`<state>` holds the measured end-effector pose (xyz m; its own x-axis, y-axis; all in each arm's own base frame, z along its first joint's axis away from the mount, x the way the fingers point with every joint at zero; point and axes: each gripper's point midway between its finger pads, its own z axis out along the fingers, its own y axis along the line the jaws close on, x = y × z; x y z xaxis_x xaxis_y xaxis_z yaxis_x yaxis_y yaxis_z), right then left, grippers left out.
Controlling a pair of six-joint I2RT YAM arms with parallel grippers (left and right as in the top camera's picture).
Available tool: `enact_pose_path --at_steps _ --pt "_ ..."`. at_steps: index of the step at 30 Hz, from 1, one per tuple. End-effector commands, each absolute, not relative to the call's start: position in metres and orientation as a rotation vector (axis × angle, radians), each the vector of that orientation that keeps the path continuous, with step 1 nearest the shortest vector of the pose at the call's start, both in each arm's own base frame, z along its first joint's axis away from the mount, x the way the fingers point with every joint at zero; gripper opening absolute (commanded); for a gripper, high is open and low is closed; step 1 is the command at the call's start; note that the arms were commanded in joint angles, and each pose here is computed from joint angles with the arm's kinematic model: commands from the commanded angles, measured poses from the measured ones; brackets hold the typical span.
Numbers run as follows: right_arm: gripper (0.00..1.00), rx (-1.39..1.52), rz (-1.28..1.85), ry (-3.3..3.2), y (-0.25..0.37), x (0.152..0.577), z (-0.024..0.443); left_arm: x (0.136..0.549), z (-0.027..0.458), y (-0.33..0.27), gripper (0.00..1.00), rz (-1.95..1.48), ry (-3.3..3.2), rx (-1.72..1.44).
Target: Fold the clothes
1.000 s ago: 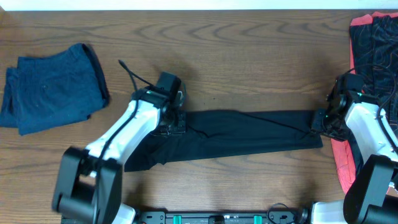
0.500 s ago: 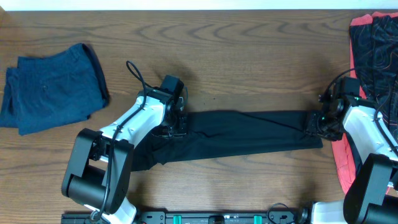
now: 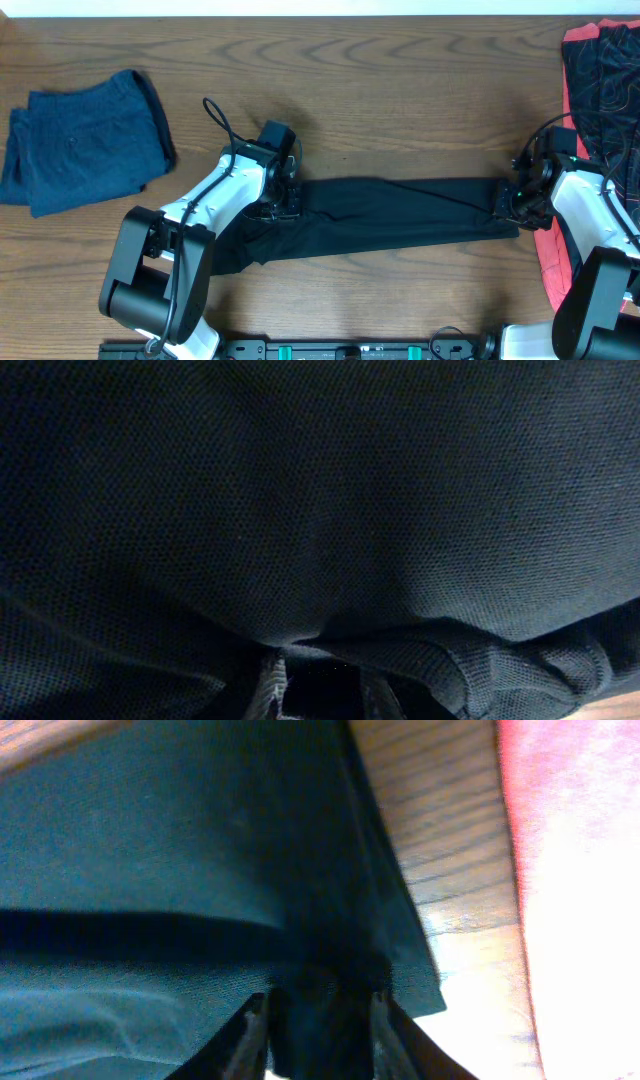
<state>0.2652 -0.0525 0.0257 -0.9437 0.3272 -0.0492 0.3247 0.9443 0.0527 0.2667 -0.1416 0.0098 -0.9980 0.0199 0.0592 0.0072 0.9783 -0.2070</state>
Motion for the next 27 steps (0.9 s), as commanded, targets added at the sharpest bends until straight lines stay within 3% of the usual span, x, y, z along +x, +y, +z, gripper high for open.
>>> enact_pose_path --at_steps 1,8,10,12,19,27 --pt "0.27 0.545 0.001 3.04 -0.06 0.261 0.027 0.262 0.003 -0.139 0.28 0.303 -3.045 -0.036" --pt "0.29 0.558 0.003 3.062 -0.059 0.255 0.026 0.262 0.003 -0.139 0.28 0.303 -3.045 -0.036" --pt "0.19 0.56 -0.003 3.059 -0.059 0.255 0.027 0.262 0.003 -0.139 0.28 0.303 -3.045 -0.036" --pt "0.01 0.56 -0.003 3.057 -0.059 0.256 0.026 0.262 0.003 -0.139 0.28 0.303 -3.045 -0.036" --pt "0.01 0.584 0.037 3.011 -0.057 0.267 0.027 0.262 0.003 -0.139 0.28 0.303 -3.045 -0.036" --pt "0.01 0.442 0.361 2.67 -0.035 0.359 0.077 0.262 0.003 -0.139 0.28 0.303 -3.045 -0.036"
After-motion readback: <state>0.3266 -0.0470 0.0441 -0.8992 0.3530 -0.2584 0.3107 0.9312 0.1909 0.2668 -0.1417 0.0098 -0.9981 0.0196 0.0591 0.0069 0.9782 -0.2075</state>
